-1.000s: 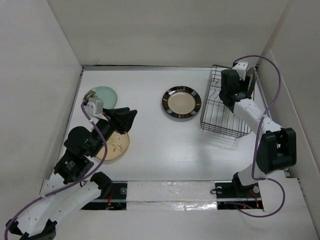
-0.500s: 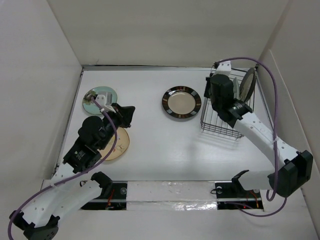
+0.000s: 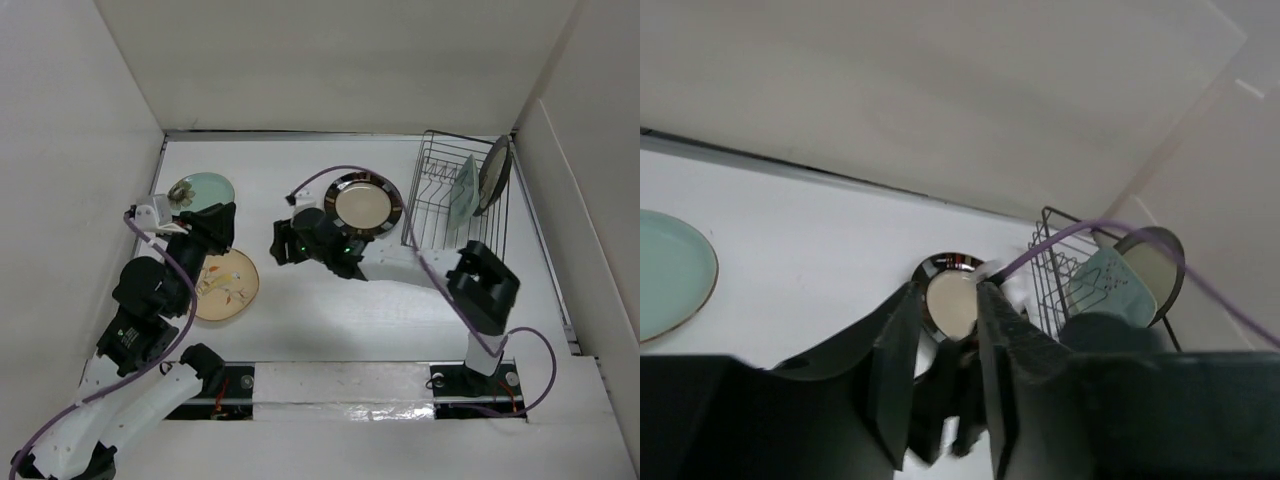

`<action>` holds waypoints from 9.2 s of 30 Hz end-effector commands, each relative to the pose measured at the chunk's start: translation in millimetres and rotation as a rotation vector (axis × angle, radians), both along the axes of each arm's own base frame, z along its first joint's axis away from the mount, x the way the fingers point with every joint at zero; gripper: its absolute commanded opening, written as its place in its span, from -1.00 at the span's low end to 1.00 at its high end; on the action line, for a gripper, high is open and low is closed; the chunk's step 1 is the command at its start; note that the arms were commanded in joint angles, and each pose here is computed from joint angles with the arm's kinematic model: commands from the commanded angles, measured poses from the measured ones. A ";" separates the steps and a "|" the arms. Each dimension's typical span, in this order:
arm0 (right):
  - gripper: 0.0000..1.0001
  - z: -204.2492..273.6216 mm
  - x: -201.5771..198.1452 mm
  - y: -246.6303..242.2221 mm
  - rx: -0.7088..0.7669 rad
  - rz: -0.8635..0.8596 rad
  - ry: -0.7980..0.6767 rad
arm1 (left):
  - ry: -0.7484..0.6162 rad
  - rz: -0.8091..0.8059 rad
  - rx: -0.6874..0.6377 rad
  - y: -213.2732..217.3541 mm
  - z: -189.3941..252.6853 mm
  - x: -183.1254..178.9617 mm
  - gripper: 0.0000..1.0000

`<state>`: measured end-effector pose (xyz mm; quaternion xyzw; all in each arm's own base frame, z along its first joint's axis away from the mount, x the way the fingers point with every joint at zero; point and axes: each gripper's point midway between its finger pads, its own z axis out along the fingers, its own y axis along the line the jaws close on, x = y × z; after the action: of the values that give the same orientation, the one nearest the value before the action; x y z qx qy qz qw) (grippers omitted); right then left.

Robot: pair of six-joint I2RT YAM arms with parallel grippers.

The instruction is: Load the plates into the dish rack

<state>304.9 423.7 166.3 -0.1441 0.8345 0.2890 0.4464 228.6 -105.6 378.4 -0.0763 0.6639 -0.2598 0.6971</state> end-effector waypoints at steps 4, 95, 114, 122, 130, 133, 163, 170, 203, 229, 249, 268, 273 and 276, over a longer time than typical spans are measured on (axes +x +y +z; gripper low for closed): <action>0.25 -24.8 -6.9 97.5 0.194 0.104 0.151 | -0.071 0.041 -0.020 11.2 16.3 -2.4 -0.35; -1.00 107.6 184.7 -416.4 -1.051 -1.085 -0.137 | -0.051 -0.298 0.076 -56.3 -4.1 -15.5 -0.14; 0.53 112.6 158.3 -417.7 -0.561 -1.209 -0.173 | 0.003 -0.230 0.108 -53.5 -19.1 1.2 -0.13; -0.14 170.4 136.2 -299.6 -0.225 -0.853 -0.318 | -0.042 -0.152 0.059 -34.6 -6.0 -1.4 -0.40; -1.00 92.5 139.4 -54.3 0.118 -0.333 -0.128 | -0.055 -0.154 0.042 -32.4 2.1 0.7 -1.00; -0.54 57.9 153.4 1.1 0.173 -0.317 -0.047 | -0.066 -0.146 0.037 -28.9 3.6 -1.6 -0.84; 0.42 29.9 163.8 127.2 0.578 -0.063 0.162 | 0.254 0.285 -0.148 57.4 -44.0 99.8 -0.55; 0.40 49.2 146.7 90.0 0.576 -0.032 0.127 | 0.382 0.440 -0.402 146.2 -118.9 139.8 0.19; 0.39 168.3 61.1 3.6 0.425 0.069 -0.259 | 0.894 0.640 -0.522 222.3 -349.3 210.2 -0.45; 0.99 54.5 114.8 -9.2 0.501 0.094 0.098 | 0.339 -0.031 -0.499 61.7 -125.2 160.2 -1.00; -0.68 69.3 91.5 5.0 0.713 0.289 0.068 | 0.383 -0.310 -0.464 5.9 -132.7 112.8 -1.00; -1.00 190.9 135.0 -296.0 -0.039 -0.844 -0.381 | 0.293 -0.476 -0.204 -43.6 -92.6 73.3 0.23; -1.00 208.9 117.8 -362.2 -0.301 -1.062 -0.383 | 0.285 -0.641 -0.085 -99.2 -71.9 37.6 -0.12; -1.00 216.0 117.3 -385.2 -0.418 -1.145 -0.376 | 0.266 -0.709 -0.043 -116.3 -71.2 21.1 -0.32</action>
<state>436.2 74.6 335.3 0.1542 0.7643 -0.1016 0.6179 262.1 -212.4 283.1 0.0545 0.7505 -0.4902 0.4398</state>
